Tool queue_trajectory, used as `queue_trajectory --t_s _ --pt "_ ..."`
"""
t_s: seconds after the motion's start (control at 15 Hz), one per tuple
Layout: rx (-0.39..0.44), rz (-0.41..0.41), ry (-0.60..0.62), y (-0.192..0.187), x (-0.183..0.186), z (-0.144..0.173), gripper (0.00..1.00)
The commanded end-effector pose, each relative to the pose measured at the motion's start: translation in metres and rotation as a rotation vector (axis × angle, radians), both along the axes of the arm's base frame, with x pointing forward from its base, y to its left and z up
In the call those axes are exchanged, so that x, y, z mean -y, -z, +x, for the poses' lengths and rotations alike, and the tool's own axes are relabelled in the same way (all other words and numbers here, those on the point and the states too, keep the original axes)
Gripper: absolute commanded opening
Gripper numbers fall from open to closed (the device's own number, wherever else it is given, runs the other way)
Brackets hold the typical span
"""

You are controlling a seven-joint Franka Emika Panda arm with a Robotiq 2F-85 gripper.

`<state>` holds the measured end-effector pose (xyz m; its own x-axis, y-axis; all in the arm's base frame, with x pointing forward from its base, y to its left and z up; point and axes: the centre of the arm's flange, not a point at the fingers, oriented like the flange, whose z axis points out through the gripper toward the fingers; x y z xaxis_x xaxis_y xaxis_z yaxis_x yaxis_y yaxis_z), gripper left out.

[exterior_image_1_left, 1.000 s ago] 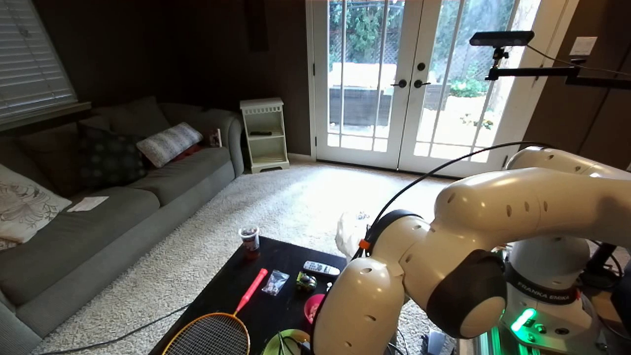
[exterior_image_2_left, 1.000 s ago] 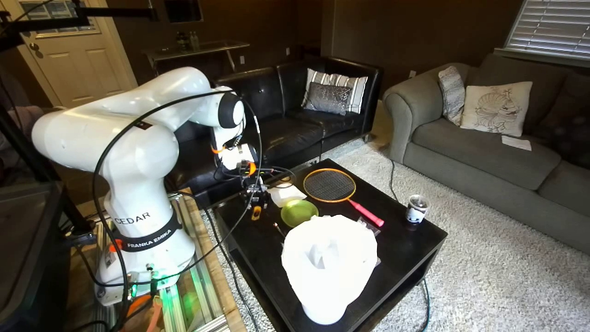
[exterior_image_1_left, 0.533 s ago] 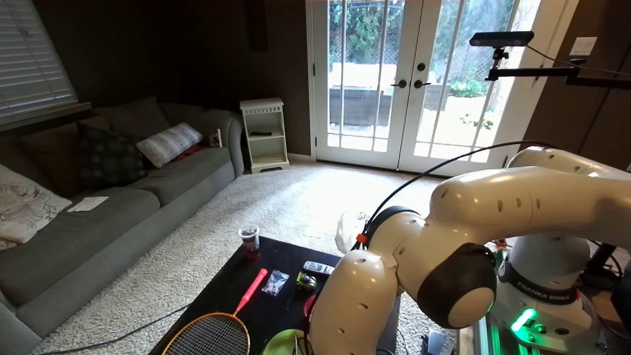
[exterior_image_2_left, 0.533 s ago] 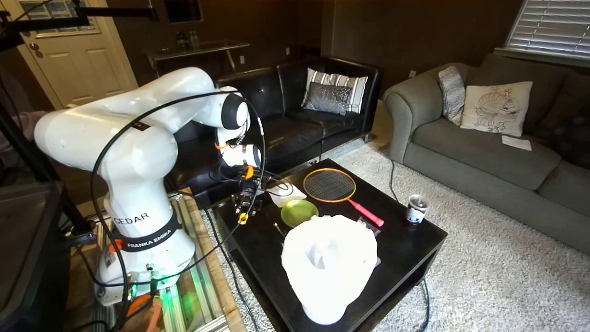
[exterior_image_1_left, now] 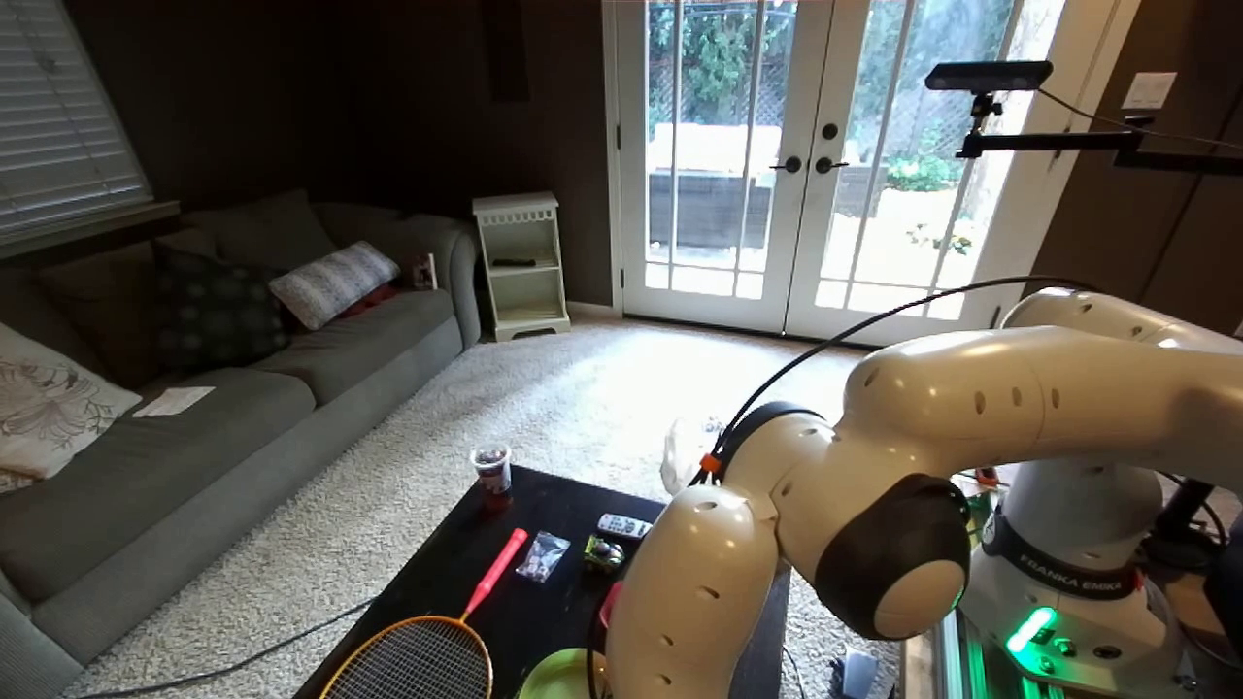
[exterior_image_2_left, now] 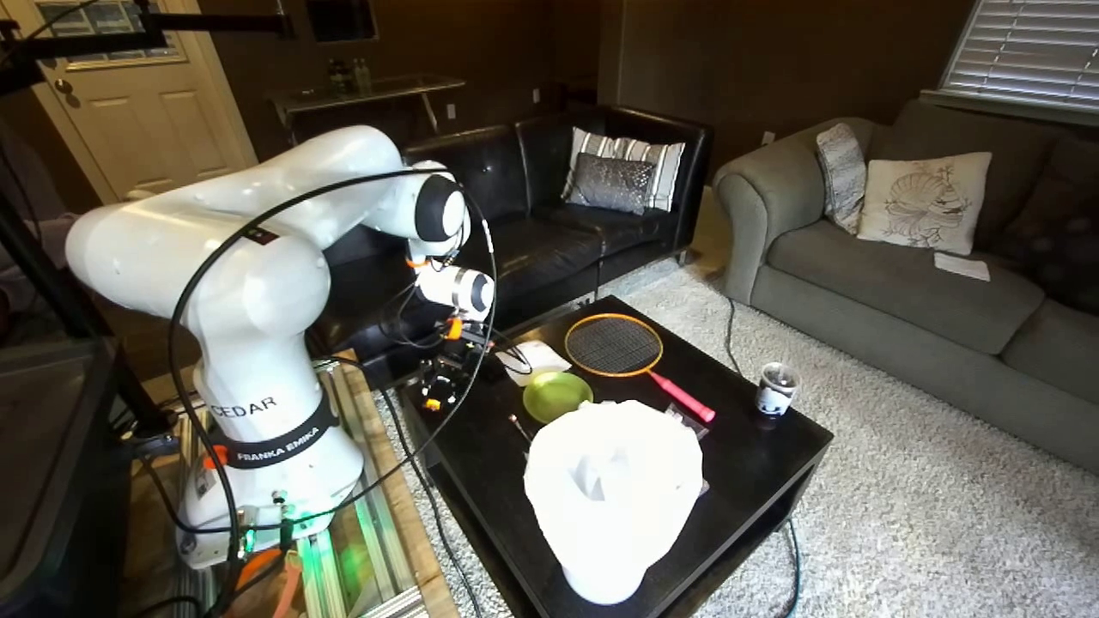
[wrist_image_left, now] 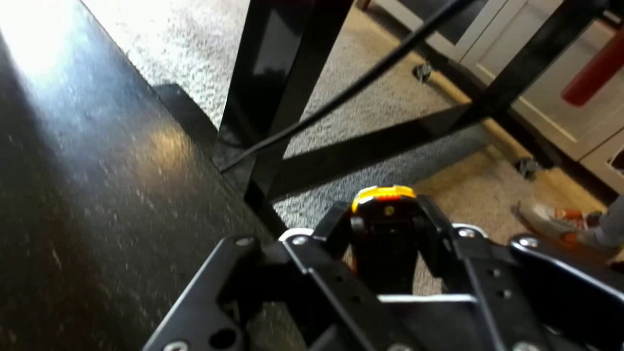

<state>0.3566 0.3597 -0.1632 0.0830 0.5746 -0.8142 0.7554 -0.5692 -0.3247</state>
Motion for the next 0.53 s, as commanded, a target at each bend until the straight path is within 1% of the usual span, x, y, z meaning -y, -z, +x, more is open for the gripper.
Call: queue_trajectory --t_s 0.0,0.2,0.33,0.47 --pt "0.119 0.096 -0.003 0.058 -0.053 0.026 0.13" --pt "0.193 0.139 -0.037 0.064 -0.070 0.030 0.13" --pt "0.229 0.145 -0.054 0.066 -0.078 0.031 0.13" --pt "0.271 0.132 -0.089 0.068 -0.080 0.032 0.13"
